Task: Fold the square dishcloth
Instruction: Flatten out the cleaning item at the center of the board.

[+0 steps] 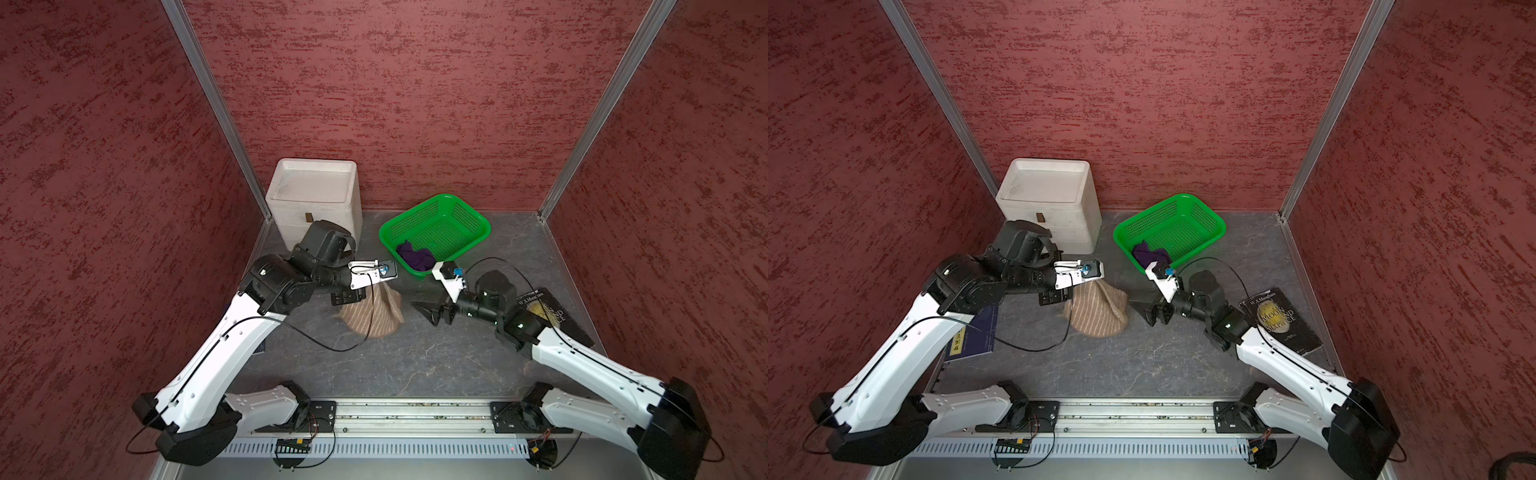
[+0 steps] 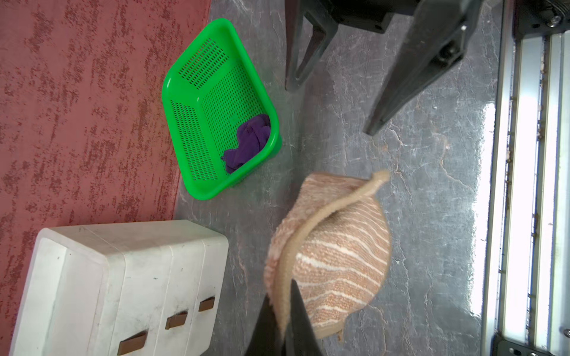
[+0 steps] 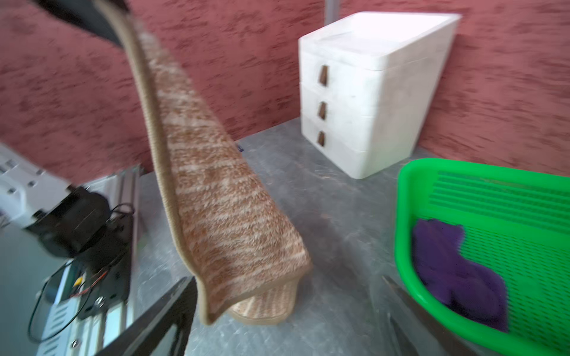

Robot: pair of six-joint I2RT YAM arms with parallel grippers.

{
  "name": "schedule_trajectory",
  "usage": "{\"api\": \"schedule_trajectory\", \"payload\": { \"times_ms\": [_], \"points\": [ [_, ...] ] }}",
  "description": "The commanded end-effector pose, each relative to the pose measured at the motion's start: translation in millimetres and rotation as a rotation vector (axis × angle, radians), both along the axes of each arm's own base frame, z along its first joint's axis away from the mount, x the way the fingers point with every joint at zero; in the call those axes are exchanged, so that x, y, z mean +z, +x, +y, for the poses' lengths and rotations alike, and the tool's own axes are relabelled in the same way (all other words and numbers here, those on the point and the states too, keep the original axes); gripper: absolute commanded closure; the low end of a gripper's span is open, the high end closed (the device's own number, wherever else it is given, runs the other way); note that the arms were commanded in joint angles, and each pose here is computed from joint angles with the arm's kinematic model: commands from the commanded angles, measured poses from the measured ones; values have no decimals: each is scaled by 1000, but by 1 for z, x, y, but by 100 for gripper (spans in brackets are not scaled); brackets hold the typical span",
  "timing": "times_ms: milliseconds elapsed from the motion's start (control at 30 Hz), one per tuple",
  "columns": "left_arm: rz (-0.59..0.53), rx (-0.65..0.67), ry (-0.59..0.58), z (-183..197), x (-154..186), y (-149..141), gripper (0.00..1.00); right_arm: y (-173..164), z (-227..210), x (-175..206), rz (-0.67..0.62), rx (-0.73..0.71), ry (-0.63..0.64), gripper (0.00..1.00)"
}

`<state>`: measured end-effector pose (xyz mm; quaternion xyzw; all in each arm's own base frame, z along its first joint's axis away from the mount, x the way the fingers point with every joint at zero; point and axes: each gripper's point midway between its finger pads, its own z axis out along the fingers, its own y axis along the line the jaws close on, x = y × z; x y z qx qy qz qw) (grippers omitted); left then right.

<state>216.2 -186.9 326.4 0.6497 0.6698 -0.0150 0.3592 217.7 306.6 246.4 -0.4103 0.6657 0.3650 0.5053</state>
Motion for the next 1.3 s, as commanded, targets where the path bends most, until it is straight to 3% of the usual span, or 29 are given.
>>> {"api": "schedule_trajectory", "payload": {
  "times_ms": [0,267,433,533,700,833,1000,1167,1200,1233,1267],
  "points": [
    [37,-13,20,8,-9,-15,100,-20,25,0,-94,101,31,12],
    [57,20,41,14,-20,-17,100,-70,73,-37,-44,262,46,15],
    [64,44,60,17,-28,-14,100,-85,97,-47,-40,208,38,16],
    [69,54,71,20,-32,-14,100,-67,105,-54,-62,39,5,19],
    [122,21,41,19,-29,-30,100,-9,90,-72,-86,-339,-85,44],
    [122,23,41,23,-28,-35,100,-4,84,-70,-119,-376,-79,64],
    [107,38,35,29,-28,-36,100,-9,78,-67,-130,-356,-99,100],
    [92,82,38,35,-36,-21,100,-18,57,-48,-135,-343,-88,100],
    [96,91,37,36,-37,-19,100,-24,57,-47,-125,-308,-94,96],
    [100,93,33,36,-37,-18,100,-28,58,-48,-114,-284,-95,75],
    [103,94,28,35,-37,-17,100,-31,60,-50,-99,-264,-78,60]
  ]
}}
